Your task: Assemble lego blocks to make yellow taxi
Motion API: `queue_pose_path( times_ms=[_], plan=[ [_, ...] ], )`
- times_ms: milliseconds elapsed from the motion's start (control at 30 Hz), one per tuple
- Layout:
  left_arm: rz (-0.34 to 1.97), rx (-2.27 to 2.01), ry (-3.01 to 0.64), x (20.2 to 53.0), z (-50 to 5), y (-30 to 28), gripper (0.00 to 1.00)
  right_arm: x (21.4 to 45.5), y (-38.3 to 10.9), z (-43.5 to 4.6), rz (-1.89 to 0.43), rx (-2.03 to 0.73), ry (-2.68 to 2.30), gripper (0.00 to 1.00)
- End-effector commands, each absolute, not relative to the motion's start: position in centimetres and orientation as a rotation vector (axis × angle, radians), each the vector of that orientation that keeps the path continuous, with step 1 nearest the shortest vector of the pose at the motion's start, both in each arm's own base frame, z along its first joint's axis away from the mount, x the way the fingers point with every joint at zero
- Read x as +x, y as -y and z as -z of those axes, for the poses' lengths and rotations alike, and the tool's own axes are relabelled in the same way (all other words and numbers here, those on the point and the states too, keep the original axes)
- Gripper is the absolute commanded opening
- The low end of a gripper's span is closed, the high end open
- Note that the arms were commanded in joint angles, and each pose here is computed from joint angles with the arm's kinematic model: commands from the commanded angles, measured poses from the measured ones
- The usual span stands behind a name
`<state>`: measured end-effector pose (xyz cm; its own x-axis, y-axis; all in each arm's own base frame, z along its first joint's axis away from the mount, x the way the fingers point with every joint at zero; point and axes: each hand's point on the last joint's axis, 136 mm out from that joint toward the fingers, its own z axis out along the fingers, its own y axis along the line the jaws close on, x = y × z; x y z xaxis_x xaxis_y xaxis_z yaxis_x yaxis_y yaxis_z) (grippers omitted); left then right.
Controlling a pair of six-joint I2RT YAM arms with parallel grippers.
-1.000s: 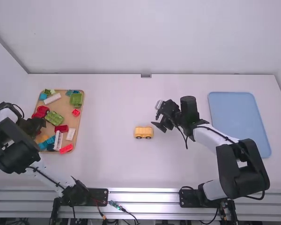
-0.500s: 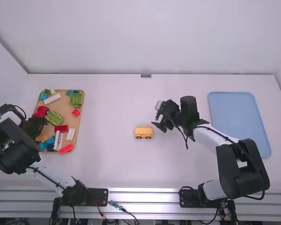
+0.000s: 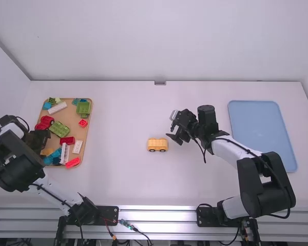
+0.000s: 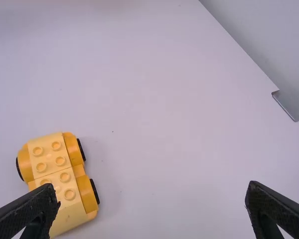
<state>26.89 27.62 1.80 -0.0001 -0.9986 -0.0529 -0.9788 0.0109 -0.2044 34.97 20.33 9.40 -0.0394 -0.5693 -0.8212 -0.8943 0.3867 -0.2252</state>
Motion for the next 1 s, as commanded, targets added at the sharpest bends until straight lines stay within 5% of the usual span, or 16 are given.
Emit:
queue_pose_path(
  times_ms=[0, 333, 967],
  plan=[
    [0.170, -2.159, -2.123, 25.8, -0.5, -26.7, 0.92, 35.4, -20.5, -10.6, -0.432, -1.291, -1.695, 0.99],
    [0.047, -2.187, -2.139, 25.1, -1.5, -27.4, 1.00, 35.3, -20.5, -10.5, -0.433, -1.291, -1.698, 0.99],
    [0.011, -2.203, -2.084, 24.4, 0.7, -27.5, 0.83, 35.1, -20.5, -10.3, -0.425, -1.322, -1.686, 0.99]
  ],
)
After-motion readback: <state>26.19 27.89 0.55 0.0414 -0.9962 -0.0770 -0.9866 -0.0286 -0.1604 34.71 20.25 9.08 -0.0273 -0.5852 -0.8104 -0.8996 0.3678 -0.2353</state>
